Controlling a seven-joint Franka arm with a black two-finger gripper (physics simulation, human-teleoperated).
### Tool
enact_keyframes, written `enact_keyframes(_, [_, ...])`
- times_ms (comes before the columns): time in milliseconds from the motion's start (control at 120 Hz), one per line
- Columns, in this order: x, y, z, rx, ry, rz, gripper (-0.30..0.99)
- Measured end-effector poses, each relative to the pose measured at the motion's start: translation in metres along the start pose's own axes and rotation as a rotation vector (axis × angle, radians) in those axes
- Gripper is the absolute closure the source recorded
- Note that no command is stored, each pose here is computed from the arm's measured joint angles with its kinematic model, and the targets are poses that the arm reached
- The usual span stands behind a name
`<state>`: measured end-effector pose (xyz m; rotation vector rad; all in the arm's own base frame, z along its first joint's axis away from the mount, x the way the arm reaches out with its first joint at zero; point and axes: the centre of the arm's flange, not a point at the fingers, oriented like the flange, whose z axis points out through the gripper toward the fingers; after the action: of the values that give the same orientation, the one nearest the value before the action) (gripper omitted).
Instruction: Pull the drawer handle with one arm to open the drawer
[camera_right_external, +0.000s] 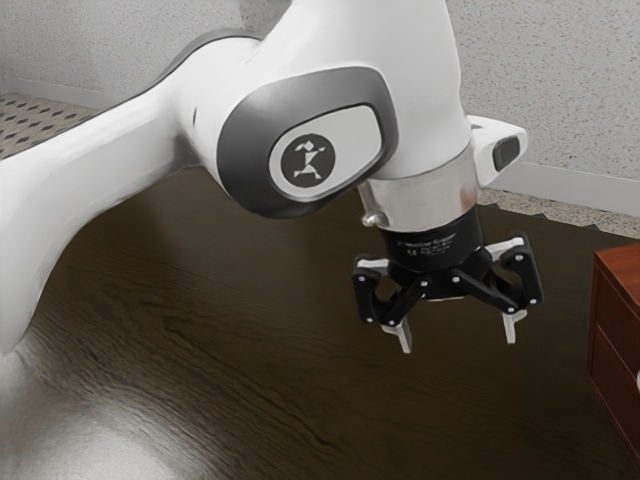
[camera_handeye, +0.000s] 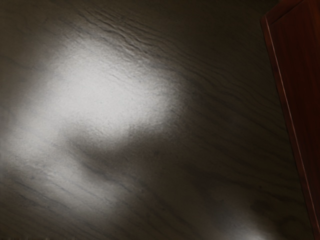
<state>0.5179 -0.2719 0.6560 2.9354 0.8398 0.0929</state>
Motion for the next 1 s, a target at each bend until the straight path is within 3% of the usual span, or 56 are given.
enact_keyframes(300, [0.002, 0.002, 0.005, 0.009, 0.007, -0.168, 0.0])
enact_keyframes(450, [0.0, 0.02, 0.033, 0.031, 0.001, -0.225, 0.0])
enact_keyframes(1000, [0.002, 0.072, 0.076, -0.079, 0.033, -0.291, 0.0])
